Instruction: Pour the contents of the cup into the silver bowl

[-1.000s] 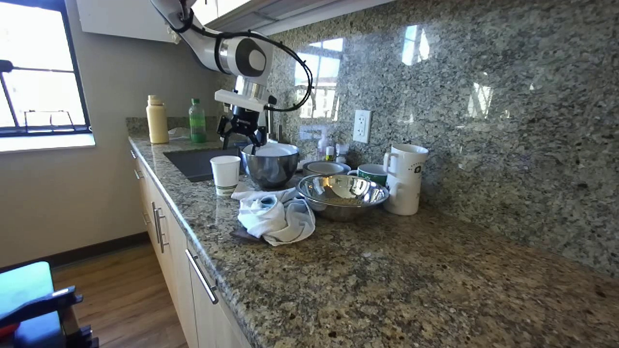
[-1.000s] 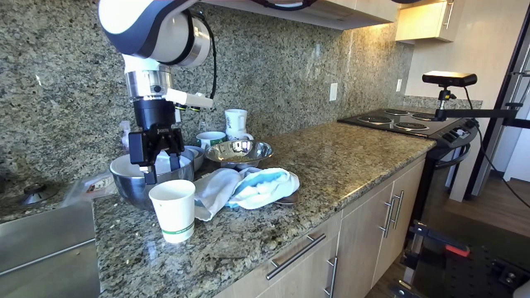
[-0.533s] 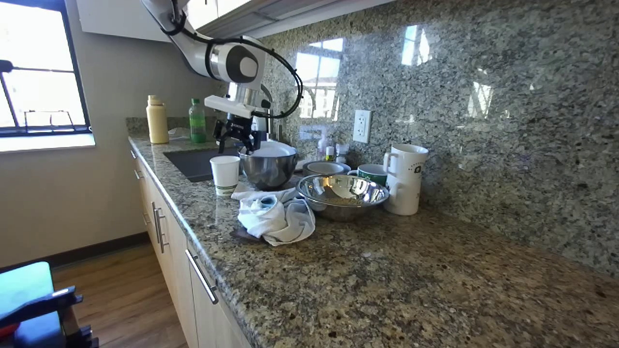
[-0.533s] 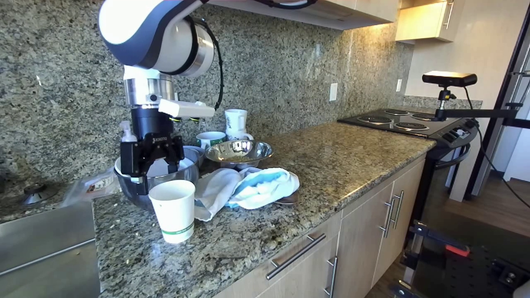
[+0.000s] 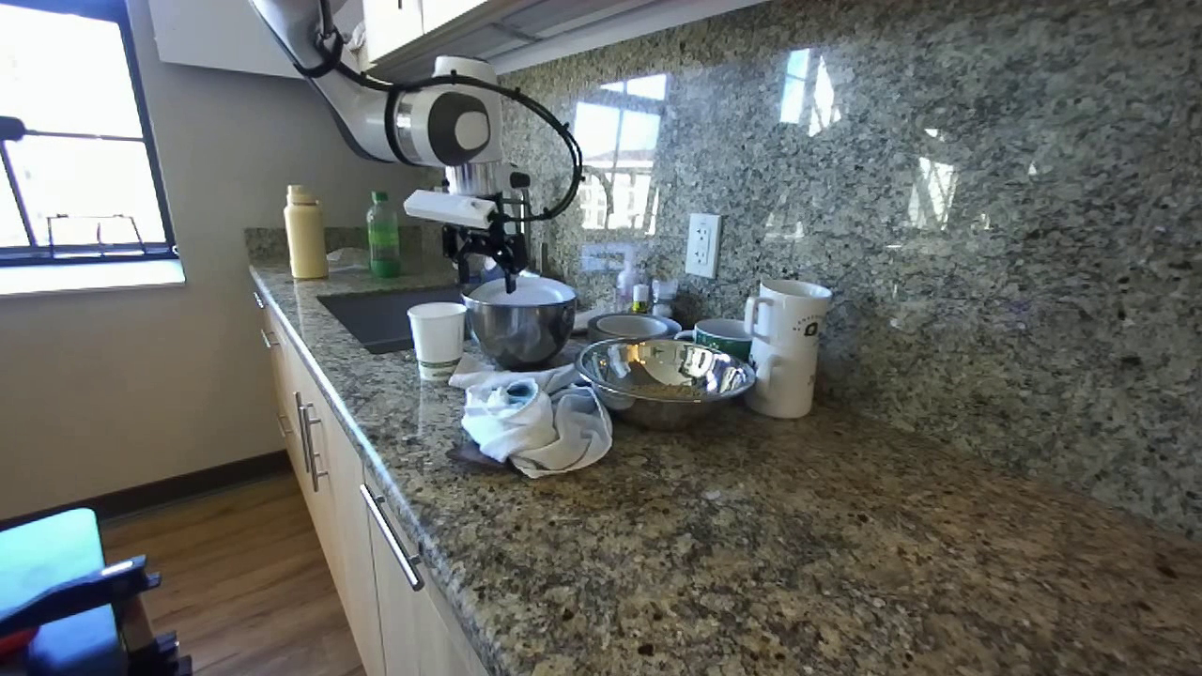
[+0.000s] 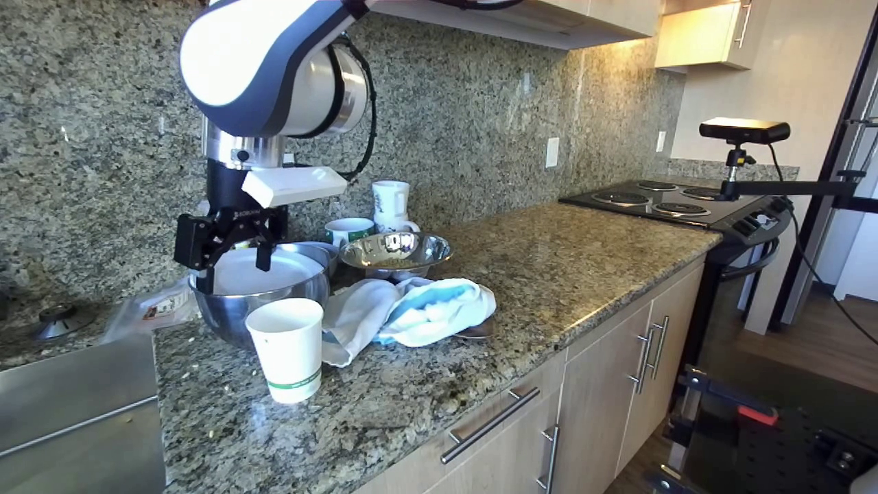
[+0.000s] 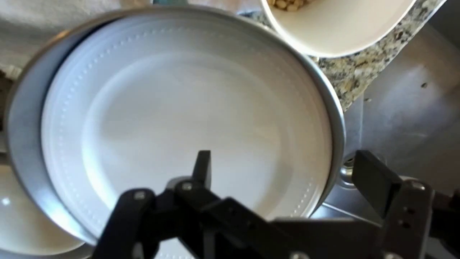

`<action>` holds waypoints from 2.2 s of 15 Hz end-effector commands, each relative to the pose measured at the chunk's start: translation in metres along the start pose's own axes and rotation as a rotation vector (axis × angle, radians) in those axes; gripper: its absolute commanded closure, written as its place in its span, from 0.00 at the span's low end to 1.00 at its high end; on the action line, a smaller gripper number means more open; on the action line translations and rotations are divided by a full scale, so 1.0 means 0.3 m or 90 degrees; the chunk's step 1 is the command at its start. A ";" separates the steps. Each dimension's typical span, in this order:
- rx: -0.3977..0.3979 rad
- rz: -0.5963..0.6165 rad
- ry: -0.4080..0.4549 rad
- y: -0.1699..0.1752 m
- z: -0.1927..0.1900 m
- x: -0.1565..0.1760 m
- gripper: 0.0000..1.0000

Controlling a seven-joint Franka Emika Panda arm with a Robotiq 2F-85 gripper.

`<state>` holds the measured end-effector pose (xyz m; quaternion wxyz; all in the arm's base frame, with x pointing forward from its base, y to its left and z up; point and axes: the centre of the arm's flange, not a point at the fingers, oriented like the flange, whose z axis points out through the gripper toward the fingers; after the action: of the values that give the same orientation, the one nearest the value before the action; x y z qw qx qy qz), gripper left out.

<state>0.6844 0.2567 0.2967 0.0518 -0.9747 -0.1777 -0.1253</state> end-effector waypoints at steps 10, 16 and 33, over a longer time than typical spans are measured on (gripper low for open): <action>-0.032 0.049 -0.035 -0.115 -0.235 -0.101 0.00; -0.026 0.109 -0.104 -0.173 -0.259 -0.208 0.00; -0.064 0.269 -0.128 -0.019 -0.029 -0.345 0.00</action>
<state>0.5890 0.2328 0.2834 0.0067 -0.9999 0.0111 -0.0068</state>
